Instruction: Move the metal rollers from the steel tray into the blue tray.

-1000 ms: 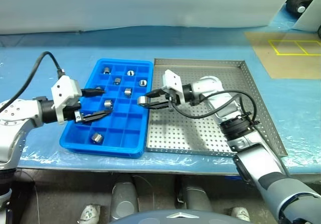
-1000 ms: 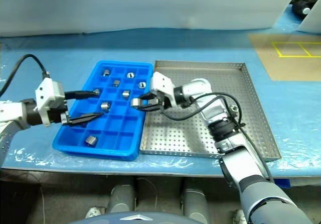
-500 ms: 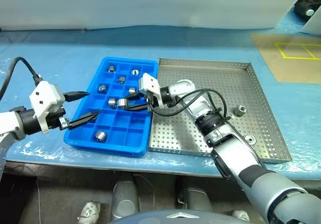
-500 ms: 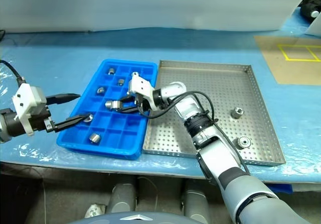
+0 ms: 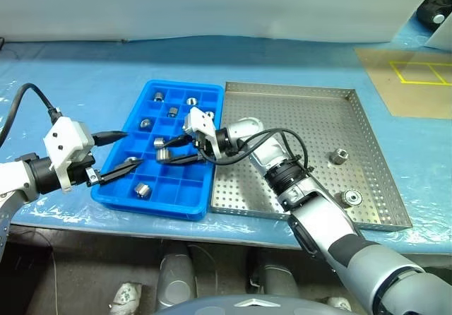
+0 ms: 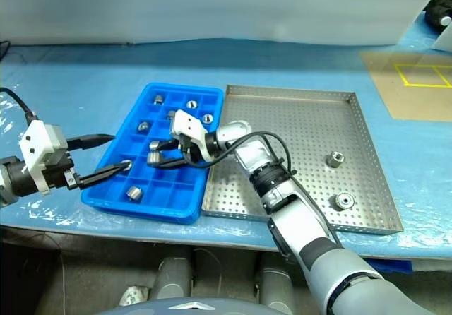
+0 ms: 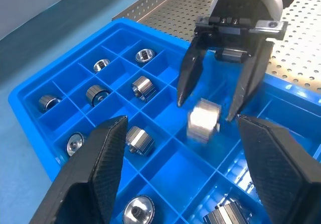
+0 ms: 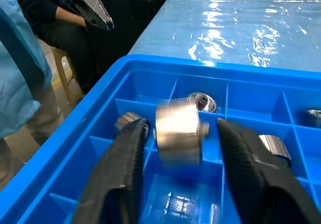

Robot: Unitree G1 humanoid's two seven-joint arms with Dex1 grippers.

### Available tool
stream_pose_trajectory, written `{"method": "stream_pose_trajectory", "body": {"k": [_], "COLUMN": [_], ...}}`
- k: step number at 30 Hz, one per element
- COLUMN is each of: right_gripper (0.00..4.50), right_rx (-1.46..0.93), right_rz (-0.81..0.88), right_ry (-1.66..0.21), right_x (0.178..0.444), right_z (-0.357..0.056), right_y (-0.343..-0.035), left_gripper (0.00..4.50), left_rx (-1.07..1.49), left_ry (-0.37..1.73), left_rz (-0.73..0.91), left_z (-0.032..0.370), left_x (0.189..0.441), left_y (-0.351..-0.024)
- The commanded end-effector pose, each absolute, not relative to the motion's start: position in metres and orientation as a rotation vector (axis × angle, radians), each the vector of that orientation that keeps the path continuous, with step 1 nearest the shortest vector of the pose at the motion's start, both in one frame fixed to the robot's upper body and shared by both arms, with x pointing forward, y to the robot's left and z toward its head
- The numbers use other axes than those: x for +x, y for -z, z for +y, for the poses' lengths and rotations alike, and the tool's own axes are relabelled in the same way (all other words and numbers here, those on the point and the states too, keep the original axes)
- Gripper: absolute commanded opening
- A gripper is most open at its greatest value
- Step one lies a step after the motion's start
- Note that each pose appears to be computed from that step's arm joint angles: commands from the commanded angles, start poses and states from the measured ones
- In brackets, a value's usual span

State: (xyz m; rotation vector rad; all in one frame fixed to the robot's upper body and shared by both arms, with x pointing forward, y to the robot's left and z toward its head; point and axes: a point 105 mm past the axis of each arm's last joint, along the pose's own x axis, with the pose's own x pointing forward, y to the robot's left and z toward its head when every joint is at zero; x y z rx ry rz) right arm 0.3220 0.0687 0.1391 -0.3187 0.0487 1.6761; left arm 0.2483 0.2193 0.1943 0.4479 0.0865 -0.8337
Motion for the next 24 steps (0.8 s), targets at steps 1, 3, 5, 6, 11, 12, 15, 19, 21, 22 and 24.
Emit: {"method": "stream_pose_trajectory", "body": {"k": [1,3,5,6,11,12,15,19,21,22,24], "right_gripper": [3.6,3.87,3.87,3.87,3.87,3.87,3.87,3.87,3.87,3.87,3.87], "right_rx": [-0.305,-0.312,-0.328,-0.333,-0.316,-0.313,-0.326,-0.369,-0.388,-0.399,-0.409], "right_rz": [0.02,0.022,0.019,0.016,-0.002,-0.003,-0.026,-0.041,-0.04,-0.037,-0.021], "right_ry": [-1.652,-1.632,-1.607,-1.601,-1.532,-1.522,-1.454,-1.319,-1.232,-1.19,-1.106], "right_x": [0.325,0.328,0.331,0.332,0.34,0.34,0.349,0.36,0.366,0.368,0.373], "right_z": [0.069,0.066,0.063,0.061,0.044,0.042,0.015,-0.03,-0.054,-0.065,-0.087], "right_y": [-0.148,-0.148,-0.147,-0.146,-0.154,-0.156,-0.17,-0.187,-0.194,-0.197,-0.197], "left_gripper": [3.66,3.66,3.66,3.66,3.66,3.66,3.66,3.66,3.66,3.66,3.66], "left_rx": [0.458,0.457,0.455,0.451,0.44,0.439,0.429,0.426,0.426,0.427,0.426], "left_ry": [0.852,0.865,0.878,0.885,0.942,0.949,1.004,1.052,1.097,1.126,1.178], "left_rz": [0.05,0.048,0.047,0.043,0.024,0.022,-0.008,-0.068,-0.092,-0.101,-0.115], "left_z": [0.214,0.211,0.209,0.207,0.195,0.193,0.181,0.166,0.154,0.148,0.136], "left_x": [0.249,0.251,0.253,0.255,0.265,0.266,0.278,0.302,0.313,0.316,0.322], "left_y": [-0.202,-0.201,-0.2,-0.2,-0.198,-0.198,-0.2,-0.206,-0.208,-0.209,-0.208]}}
